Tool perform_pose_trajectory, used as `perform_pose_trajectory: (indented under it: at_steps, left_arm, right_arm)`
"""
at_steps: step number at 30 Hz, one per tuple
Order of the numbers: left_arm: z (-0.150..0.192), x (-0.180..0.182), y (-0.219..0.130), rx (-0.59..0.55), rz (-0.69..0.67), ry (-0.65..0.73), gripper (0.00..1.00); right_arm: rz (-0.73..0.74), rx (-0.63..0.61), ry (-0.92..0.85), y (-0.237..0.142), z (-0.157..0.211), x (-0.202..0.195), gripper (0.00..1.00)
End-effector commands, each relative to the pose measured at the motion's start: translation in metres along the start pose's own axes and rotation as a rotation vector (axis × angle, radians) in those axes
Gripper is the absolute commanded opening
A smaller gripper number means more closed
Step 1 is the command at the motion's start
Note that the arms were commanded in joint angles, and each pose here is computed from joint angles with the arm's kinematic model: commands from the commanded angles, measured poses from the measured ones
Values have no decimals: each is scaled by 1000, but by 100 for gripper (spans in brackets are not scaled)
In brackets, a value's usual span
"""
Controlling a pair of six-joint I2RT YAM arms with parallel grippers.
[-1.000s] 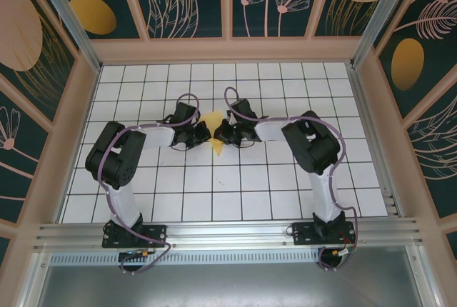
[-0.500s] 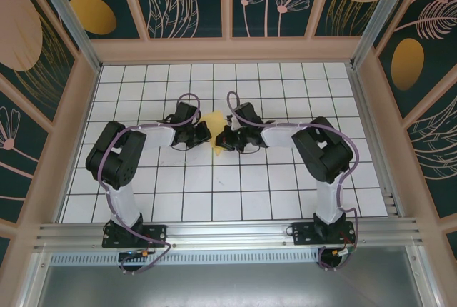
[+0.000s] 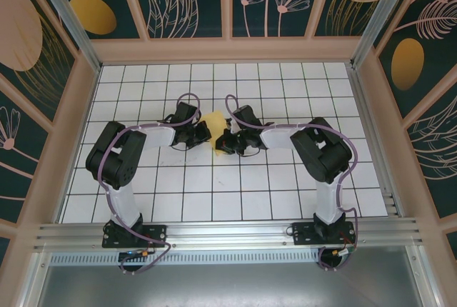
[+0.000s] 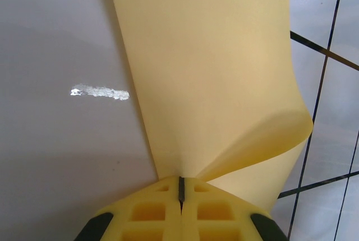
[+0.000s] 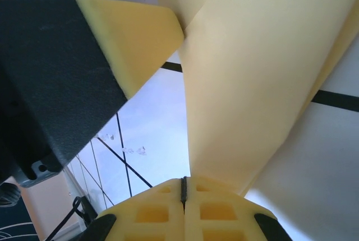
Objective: Fold a paper plane with a square sheet of paper (pick it up from the middle)
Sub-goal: Third fold the triangle at the center of the table.
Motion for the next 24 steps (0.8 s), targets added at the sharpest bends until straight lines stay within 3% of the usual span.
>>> perform_pose_trajectory:
  at_steps: [1,24]
  left_arm:
    - [8,13,8,38,-89,-3,0]
    - [9,14,8,36,-97,-6,0]
  right_arm:
    - [61,33,6,7,6,-18,0]
    - [128,37,17,19,5,-29,0]
Point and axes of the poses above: each hand's point on the last joint's axis, 136 mm out from that joint toward the fingers, its own y axis out along the fingers, its own x axis along the line the jaws close on, z = x × y, the point moved 9 cm from there along -y, back along the fingers, and after that the axes turned 15 degrees about y, right-handed, at the moved point
